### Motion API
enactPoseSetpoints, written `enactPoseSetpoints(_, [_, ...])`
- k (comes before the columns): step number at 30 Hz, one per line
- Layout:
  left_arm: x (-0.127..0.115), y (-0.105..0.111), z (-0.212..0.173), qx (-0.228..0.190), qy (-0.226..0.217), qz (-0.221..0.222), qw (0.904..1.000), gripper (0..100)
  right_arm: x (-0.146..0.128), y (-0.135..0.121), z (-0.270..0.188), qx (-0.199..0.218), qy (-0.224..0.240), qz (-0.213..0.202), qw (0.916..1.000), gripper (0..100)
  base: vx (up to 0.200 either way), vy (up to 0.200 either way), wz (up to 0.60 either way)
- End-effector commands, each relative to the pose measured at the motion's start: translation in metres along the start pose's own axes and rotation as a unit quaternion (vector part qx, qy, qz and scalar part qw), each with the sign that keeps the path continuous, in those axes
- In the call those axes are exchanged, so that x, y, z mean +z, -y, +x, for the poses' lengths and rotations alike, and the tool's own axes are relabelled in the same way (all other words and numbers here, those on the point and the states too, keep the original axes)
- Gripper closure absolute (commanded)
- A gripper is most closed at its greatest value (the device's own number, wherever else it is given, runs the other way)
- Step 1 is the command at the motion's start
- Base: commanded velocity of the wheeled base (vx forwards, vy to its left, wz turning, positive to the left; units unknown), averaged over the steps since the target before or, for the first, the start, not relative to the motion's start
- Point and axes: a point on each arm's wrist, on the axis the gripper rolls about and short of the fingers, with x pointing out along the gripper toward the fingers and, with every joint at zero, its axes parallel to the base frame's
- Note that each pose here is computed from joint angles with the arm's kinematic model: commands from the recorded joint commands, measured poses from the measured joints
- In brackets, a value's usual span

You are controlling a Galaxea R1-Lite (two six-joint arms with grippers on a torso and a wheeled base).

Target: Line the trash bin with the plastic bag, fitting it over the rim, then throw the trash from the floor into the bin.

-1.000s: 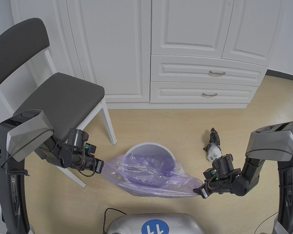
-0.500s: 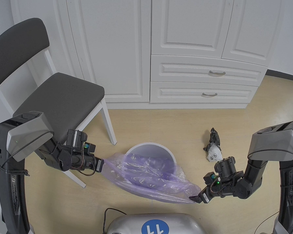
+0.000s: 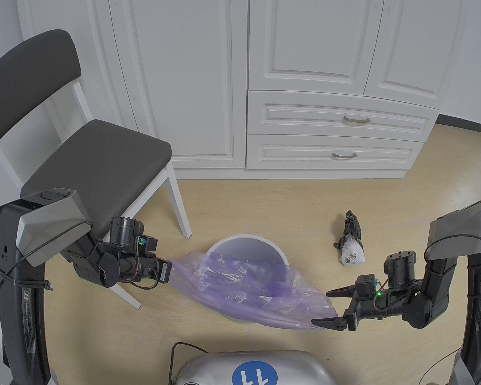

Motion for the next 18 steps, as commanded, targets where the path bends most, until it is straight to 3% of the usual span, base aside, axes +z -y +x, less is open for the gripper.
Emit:
enactPoseSetpoints(1, [-0.010,-0.006,0.014,0.006,-0.013,-0.007,0.9999,100,-0.012,0.006,-0.014,0.019,0.008,0.025,0.9995,0,0.000,0.000,0.00])
enactPoseSetpoints(6, [-0.013,-0.013,0.019,0.028,-0.016,-0.012,0.9994,100,-0.017,0.012,-0.021,0.030,0.019,0.023,0.9991,0,0.000,0.000,0.00])
enactPoseSetpoints(14, [-0.010,-0.013,0.019,0.028,-0.012,-0.012,0.9995,100,-0.014,0.015,-0.023,0.043,0.034,0.016,0.9983,0,0.000,0.000,0.00])
enactPoseSetpoints(18, [-0.001,-0.009,0.010,0.025,0.005,-0.015,0.9996,100,0.004,0.012,-0.021,0.010,0.059,-0.007,0.9982,0,0.000,0.000,0.00])
